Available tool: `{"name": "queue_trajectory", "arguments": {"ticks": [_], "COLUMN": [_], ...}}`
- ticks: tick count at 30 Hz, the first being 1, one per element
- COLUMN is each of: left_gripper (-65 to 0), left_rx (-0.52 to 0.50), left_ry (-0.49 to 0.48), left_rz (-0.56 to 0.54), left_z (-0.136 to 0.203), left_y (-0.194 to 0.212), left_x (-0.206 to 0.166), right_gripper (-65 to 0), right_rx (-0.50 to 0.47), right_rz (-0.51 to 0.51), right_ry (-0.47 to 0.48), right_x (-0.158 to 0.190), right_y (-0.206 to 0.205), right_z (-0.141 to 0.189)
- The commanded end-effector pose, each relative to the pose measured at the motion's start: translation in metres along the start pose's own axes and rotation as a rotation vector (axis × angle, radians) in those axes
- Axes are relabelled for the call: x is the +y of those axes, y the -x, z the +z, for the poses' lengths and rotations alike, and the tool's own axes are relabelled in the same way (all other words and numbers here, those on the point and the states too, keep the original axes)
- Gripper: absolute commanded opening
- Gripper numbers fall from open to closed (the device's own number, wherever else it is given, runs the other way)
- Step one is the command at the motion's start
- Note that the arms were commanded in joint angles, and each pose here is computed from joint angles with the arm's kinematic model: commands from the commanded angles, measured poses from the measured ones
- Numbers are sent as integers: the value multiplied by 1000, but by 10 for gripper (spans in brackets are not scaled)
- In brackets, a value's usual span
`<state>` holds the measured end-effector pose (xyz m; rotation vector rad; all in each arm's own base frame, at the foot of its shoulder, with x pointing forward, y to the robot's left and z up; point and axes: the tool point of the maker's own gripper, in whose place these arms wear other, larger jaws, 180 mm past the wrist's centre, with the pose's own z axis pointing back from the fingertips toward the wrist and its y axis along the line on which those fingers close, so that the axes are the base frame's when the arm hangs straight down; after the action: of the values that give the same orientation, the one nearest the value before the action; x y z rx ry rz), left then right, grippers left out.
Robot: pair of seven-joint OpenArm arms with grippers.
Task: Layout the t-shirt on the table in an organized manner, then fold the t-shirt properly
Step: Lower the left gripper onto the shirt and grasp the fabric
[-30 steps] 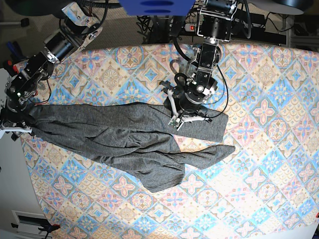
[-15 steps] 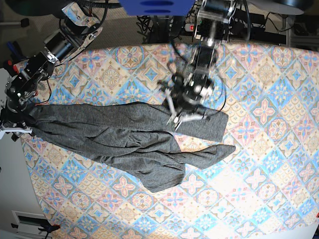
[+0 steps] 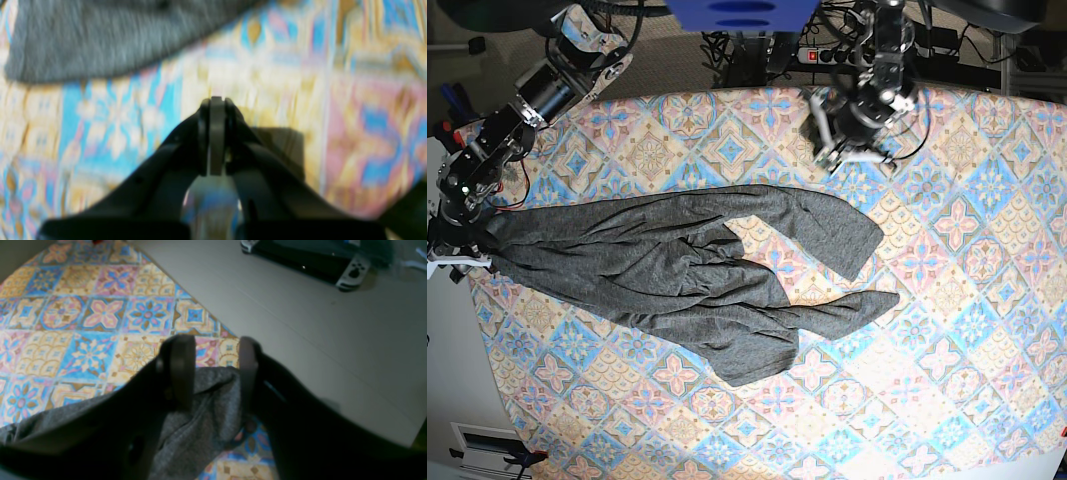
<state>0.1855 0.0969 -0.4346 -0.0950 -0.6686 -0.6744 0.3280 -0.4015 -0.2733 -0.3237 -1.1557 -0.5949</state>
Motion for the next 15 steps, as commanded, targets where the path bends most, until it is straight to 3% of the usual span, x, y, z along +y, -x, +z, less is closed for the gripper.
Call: {"name": "queue_trajectory", "arguments": {"ticks": [1,6,12,15], "left_gripper": [-650,-650,-650,-484], "left_rx": [145,93,-149,-250], "left_ry": [-6,-65,-138,-144], "left_rz": [-41,-29,-4,-18], "left_z": [11,27,24,18], "left_y": [35,17,-87,-137], "left_x": [1,16,27,26], "right_gripper": [-437,-437,-437,-437], "right_rx": [-73,-72,-53,-32], "right_rz": [4,2,12,41], "right_ry": [-6,-7,-4,-22], "right_x": [1,1,-1,5], "right_y": [-25,-24,-15,-6], "right_z": [1,1,3,3]}}
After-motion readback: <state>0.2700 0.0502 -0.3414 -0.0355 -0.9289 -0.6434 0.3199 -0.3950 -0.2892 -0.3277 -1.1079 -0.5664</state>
